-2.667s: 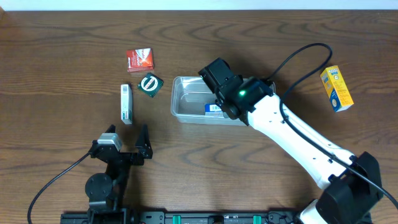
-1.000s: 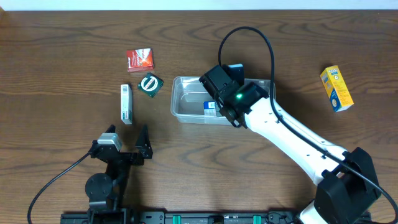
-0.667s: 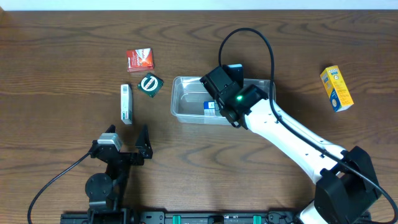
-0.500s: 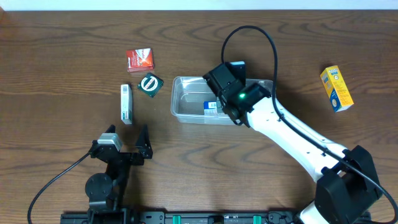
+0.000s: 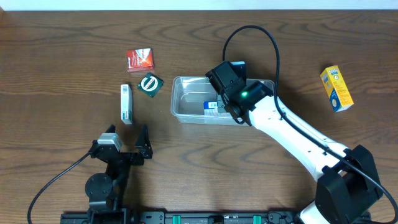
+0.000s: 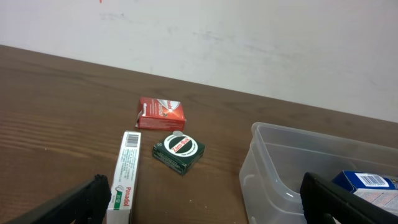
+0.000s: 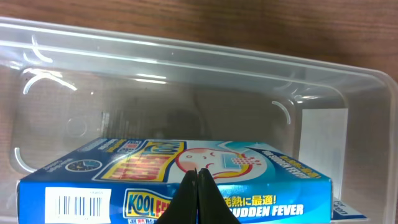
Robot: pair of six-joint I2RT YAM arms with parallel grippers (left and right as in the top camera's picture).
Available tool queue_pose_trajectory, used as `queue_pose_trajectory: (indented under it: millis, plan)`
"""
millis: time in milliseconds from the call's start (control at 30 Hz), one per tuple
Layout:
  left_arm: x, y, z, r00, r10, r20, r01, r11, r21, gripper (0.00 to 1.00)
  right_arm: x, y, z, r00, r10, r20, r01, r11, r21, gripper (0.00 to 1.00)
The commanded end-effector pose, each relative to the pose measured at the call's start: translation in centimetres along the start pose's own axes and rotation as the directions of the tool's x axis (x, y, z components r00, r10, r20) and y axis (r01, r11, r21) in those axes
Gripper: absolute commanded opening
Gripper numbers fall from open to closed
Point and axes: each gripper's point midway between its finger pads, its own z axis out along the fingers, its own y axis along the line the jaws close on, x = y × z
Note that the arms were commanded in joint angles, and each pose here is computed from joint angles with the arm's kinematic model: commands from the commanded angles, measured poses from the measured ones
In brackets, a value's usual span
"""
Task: Pack container
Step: 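Lay the blue box flat inside the container with the right gripper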
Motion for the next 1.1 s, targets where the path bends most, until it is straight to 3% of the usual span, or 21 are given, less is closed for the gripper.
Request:
queue_pose_trajectory:
  millis: [0, 667, 1067]
  plan:
    - [1.6, 0.4, 0.1, 0.999, 0.001, -0.048, -0.001, 1.0, -0.01, 0.98, 0.6, -0.3, 0.6, 0.999, -0.017, -0.028, 0.017, 1.0, 0.007, 0.01]
    - [1.6, 0.4, 0.1, 0.999, 0.001, -0.048, -0.001, 1.0, -0.01, 0.98, 4.5, -0.9, 2.3, 0.991, -0.031, -0.133, 0.032, 0.999, 0.008, 0.01]
    - [1.6, 0.4, 0.1, 0.999, 0.001, -0.048, -0.001, 1.0, -0.01, 0.98, 1.5, 1.1, 0.9, 0.998, -0.039, -0.052, 0.035, 0.996, -0.083, 0.01]
